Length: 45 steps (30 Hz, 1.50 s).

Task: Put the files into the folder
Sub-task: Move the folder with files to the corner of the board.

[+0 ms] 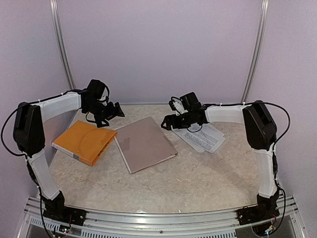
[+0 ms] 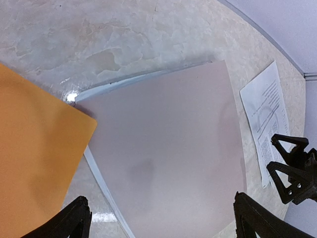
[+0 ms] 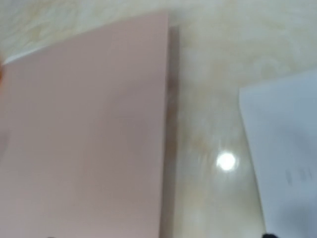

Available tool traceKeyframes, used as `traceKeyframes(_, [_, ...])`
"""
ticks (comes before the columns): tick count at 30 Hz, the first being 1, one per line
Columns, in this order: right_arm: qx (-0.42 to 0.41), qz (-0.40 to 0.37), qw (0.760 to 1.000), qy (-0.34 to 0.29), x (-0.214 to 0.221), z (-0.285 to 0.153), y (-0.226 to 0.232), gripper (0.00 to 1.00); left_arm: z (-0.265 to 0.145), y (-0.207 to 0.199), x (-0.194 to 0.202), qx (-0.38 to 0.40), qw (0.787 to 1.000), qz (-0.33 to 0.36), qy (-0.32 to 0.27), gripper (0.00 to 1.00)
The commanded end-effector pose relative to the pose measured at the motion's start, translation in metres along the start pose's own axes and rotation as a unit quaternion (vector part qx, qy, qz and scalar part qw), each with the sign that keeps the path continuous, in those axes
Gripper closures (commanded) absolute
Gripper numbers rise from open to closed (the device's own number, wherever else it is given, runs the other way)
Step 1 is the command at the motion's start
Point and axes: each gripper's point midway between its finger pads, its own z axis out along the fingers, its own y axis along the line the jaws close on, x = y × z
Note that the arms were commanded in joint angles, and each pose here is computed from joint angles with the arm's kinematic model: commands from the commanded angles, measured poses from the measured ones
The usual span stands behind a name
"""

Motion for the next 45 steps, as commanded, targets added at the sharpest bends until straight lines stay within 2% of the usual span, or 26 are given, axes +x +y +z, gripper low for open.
traceKeyframes(1, [-0.008, -0.082, 0.997, -0.004, 0.018, -0.055, 0.017, 0.11, -0.031, 0.01, 0.032, -0.041, 0.999, 0.017, 0.004, 0.03])
traceKeyframes(5, [-0.018, -0.136, 0.99, 0.041, 0.073, -0.084, 0.03, 0.08, -0.052, 0.012, 0.054, -0.056, 0.998, 0.024, 0.005, 0.03])
traceKeyframes(11, [0.009, -0.207, 0.974, 0.09, 0.123, -0.104, 0.039, 0.07, -0.069, 0.017, 0.079, -0.066, 0.997, 0.021, 0.016, 0.01])
traceKeyframes(16, [0.013, -0.25, 0.961, 0.116, 0.143, -0.099, 0.035, 0.07, -0.079, 0.028, 0.094, -0.072, 0.997, 0.011, 0.017, 0.01])
traceKeyframes(26, [0.008, -0.282, 0.946, 0.159, 0.171, -0.06, 0.025, 0.1, -0.088, 0.059, 0.114, -0.12, 0.992, -0.004, 0.029, 0.01])
traceKeyframes(31, [0.005, -0.295, 0.943, 0.151, 0.17, -0.041, 0.037, 0.14, -0.094, 0.075, 0.117, -0.148, 0.988, -0.003, 0.033, 0.01])
traceKeyframes(37, [0.042, -0.225, 0.965, 0.128, 0.169, -0.008, 0.044, 0.22, -0.103, 0.098, 0.12, -0.202, 0.978, 0.007, 0.041, 0.01])
traceKeyframes(41, [0.09, -0.167, 0.978, 0.09, 0.147, 0.012, 0.04, 0.23, -0.097, 0.114, 0.117, -0.23, 0.971, 0.02, 0.056, 0.01])
traceKeyframes(45, [0.126, -0.159, 0.977, 0.067, 0.116, 0.031, 0.039, 0.23, -0.083, 0.129, 0.107, -0.264, 0.961, 0.042, 0.066, 0.03])
